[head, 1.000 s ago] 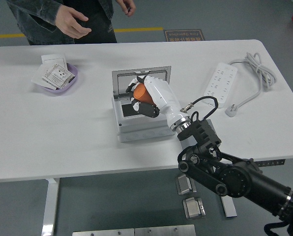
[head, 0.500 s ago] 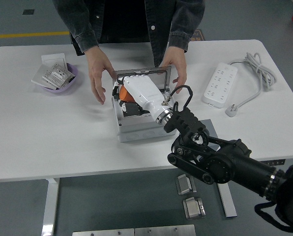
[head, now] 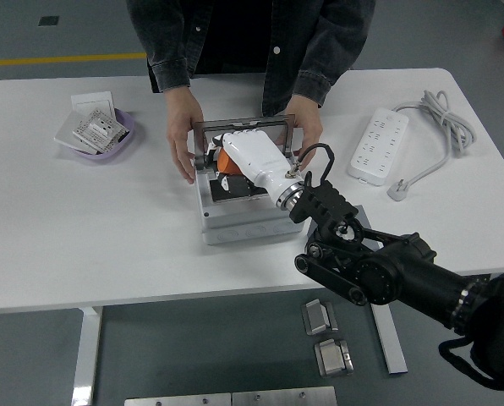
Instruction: Pick up the cylinder from the cube,place it in the box,flap close box
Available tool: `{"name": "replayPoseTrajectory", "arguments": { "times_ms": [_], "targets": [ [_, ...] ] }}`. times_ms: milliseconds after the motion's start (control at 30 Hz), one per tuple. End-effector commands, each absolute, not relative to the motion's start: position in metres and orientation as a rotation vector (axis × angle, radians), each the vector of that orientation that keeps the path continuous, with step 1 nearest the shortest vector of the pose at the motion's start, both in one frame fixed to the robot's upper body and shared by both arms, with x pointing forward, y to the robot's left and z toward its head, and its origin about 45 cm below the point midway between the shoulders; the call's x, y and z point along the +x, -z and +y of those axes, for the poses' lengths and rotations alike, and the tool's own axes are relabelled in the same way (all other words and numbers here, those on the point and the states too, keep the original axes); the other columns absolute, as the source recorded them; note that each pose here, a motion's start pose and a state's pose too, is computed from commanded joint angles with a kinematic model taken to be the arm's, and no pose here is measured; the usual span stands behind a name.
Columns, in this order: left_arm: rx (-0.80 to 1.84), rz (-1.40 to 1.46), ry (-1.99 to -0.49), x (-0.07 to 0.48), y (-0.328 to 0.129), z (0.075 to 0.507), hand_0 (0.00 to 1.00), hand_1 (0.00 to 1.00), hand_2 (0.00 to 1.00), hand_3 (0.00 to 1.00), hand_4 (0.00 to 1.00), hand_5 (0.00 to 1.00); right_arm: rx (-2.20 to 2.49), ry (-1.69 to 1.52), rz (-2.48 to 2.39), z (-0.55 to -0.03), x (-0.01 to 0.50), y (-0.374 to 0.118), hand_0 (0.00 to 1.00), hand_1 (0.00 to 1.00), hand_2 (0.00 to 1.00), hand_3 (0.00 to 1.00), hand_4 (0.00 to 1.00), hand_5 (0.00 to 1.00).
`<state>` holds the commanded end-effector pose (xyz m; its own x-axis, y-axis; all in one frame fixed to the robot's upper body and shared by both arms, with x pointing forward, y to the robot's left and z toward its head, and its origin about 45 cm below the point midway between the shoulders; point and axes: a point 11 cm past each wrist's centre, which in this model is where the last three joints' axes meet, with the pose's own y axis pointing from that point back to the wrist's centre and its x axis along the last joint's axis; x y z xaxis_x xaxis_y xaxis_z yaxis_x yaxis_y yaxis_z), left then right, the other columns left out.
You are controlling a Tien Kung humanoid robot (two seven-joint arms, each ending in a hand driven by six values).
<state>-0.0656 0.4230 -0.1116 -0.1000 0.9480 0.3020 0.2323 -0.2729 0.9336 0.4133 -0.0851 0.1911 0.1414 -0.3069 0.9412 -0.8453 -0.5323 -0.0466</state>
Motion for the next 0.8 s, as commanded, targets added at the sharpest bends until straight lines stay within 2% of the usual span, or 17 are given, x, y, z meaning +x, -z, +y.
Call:
{"name": "replayPoseTrajectory", "arguments": {
  "times_ms": [200,233,400,433,600,633,800],
  "targets": [
    [1.523,1.314,-1.419,-0.063,0.112,0.422,0.649,0.645,0.536,0.661,0.693,0.335,1.909,-1.392,-1.062,-0.088,0.416,-0.190,0.023,0.154,0.386,0.285,0.002,0.002],
    [1.523,1.313,-1.418,-0.062,0.112,0.422,0.649,0.645,0.536,0.661,0.693,0.335,1.906,-1.392,-1.056,-0.089,0.417,-0.190,0.050,0.189,0.397,0.351,0.060,0.002],
    [1.525,1.315,-1.415,-0.063,0.112,0.421,0.649,0.645,0.536,0.661,0.693,0.335,1.887,-1.395,-1.030,-0.091,0.416,-0.186,0.050,0.189,0.397,0.351,0.060,0.002],
    [1.526,1.316,-1.415,-0.064,0.112,0.421,0.649,0.645,0.536,0.661,0.694,0.336,1.884,-1.395,-1.026,-0.092,0.416,-0.184,0.175,0.299,0.510,0.521,0.529,0.077],
    [1.528,1.317,-1.414,-0.064,0.112,0.421,0.649,0.645,0.536,0.661,0.694,0.336,1.867,-1.401,-1.016,-0.096,0.417,-0.181,0.175,0.299,0.510,0.521,0.529,0.077],
    [1.528,1.317,-1.414,-0.064,0.112,0.421,0.649,0.645,0.535,0.661,0.694,0.336,1.856,-1.412,-1.012,-0.097,0.418,-0.181,0.428,0.472,0.611,0.580,0.778,0.049],
    [1.523,1.312,-1.412,-0.062,0.113,0.420,0.649,0.645,0.535,0.661,0.694,0.336,1.776,-1.497,-0.983,-0.098,0.419,-0.185,0.428,0.472,0.611,0.580,0.778,0.049]
  ]
}}
